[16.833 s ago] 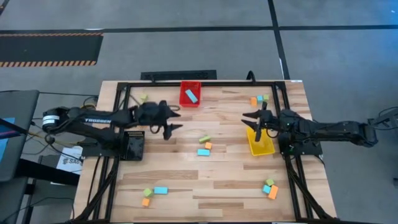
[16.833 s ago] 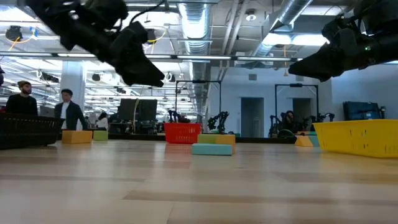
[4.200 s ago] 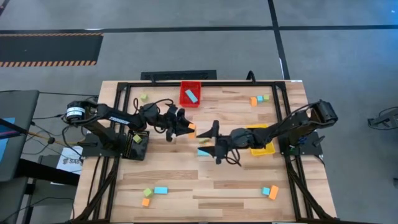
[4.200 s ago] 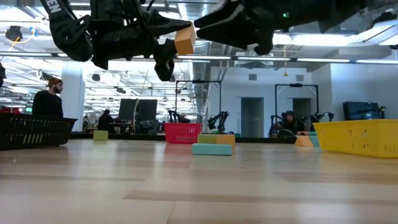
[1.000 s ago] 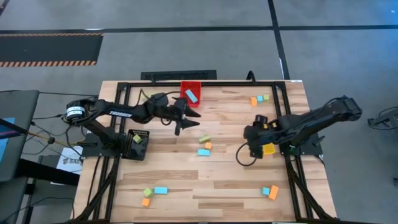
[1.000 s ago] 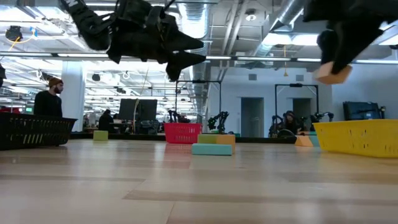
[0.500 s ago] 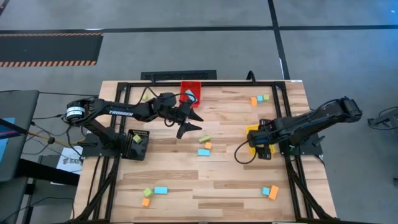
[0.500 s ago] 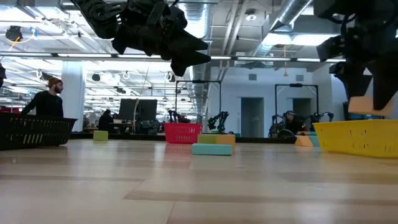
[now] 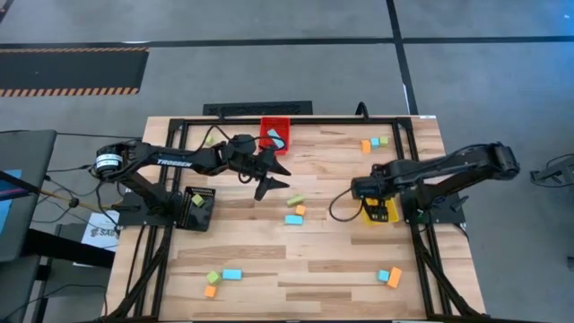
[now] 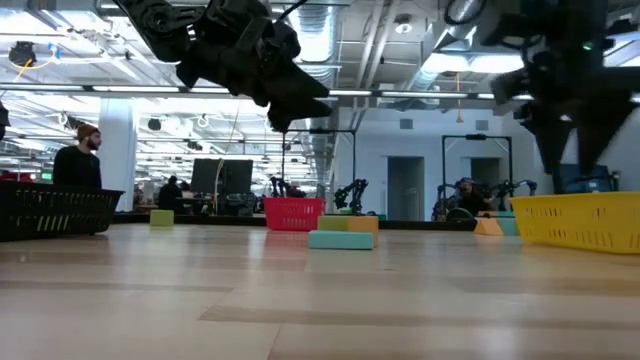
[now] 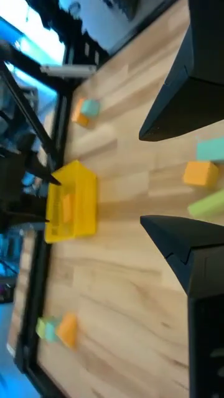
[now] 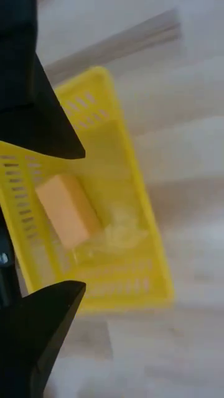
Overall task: Sort & place blocks by color
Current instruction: Put the light blue block into the red bin
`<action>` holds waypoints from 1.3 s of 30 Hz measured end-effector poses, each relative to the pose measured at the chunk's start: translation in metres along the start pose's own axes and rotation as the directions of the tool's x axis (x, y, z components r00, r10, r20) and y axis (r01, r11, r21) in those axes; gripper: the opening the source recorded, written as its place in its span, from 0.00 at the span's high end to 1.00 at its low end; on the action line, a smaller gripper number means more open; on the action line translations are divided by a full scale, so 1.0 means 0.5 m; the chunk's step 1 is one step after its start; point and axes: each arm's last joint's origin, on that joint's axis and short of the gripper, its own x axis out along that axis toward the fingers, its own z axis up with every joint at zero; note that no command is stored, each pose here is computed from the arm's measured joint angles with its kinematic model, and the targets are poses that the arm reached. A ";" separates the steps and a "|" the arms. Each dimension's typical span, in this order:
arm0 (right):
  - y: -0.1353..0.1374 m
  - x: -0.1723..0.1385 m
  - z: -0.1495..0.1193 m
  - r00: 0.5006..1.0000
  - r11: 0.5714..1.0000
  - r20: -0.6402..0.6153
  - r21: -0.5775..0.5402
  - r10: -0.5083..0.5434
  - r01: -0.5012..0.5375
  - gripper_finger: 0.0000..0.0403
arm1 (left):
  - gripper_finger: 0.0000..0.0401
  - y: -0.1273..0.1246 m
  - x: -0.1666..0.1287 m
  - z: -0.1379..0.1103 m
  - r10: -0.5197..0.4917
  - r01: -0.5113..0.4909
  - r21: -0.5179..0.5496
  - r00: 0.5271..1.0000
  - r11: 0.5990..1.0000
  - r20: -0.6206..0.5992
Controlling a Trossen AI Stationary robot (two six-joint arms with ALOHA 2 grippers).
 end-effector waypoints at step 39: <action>-0.452 0.164 0.004 0.974 0.445 -0.151 0.870 -0.167 0.211 0.28 | 0.52 -0.051 -0.052 0.006 0.189 -0.189 0.014 0.972 0.982 -0.137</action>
